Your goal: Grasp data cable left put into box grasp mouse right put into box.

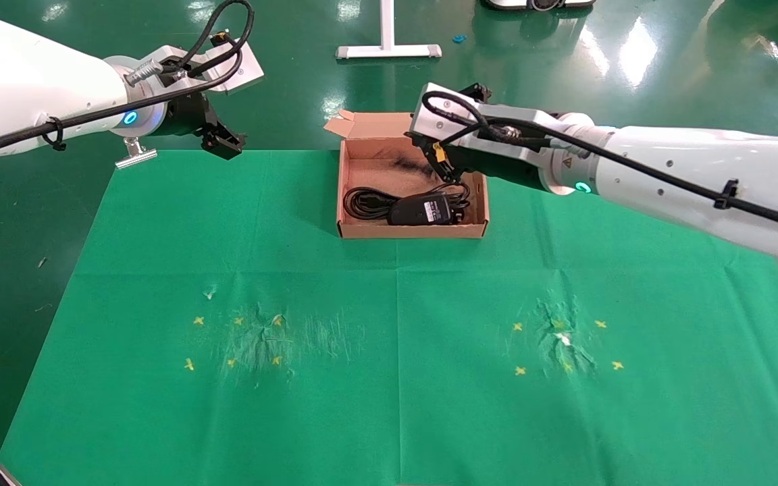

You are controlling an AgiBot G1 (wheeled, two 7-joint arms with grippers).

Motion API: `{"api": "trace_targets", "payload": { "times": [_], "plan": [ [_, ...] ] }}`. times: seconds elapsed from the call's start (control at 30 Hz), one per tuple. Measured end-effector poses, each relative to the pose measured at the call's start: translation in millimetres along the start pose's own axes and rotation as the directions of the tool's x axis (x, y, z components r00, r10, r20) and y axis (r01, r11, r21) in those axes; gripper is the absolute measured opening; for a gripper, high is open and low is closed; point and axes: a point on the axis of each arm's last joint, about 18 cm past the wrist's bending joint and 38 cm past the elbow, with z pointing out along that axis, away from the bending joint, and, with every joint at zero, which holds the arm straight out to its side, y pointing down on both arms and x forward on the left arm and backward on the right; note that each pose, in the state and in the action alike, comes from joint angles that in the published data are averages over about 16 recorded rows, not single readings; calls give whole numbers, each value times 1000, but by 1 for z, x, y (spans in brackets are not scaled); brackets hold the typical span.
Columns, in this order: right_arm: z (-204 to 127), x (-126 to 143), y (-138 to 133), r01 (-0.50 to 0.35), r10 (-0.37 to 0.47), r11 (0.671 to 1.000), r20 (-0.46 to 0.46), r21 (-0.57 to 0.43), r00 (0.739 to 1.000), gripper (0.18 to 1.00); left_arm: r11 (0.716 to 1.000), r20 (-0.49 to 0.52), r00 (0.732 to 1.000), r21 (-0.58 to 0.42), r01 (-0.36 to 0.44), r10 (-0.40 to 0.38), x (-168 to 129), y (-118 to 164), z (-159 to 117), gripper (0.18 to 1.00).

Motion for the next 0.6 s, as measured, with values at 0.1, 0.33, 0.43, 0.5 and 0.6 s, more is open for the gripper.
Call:
{"api": "trace_targets", "payload": {
  "times": [0.1,0.33,0.43,0.5,0.6],
  "plan": [
    [-1,1,0,-5,5,1000,3,3,1000,294,1000,0,1000,0,1,-1,0,0,0,1001],
    [-8,-4,5,-46,46,999,34,15,998,408,1000,-1,1000,0,2,-2,0,0,0,1001],
    [-13,-9,9,-78,77,997,58,24,995,460,1000,-1,1000,0,2,-2,0,0,0,1001],
    [-18,-13,12,-104,101,994,77,30,992,512,1000,-1,1000,0,2,-2,0,0,0,1001],
    [-26,-19,18,-148,142,988,109,42,984,582,1000,-1,1000,0,2,-2,0,0,0,1001]
  ]
}}
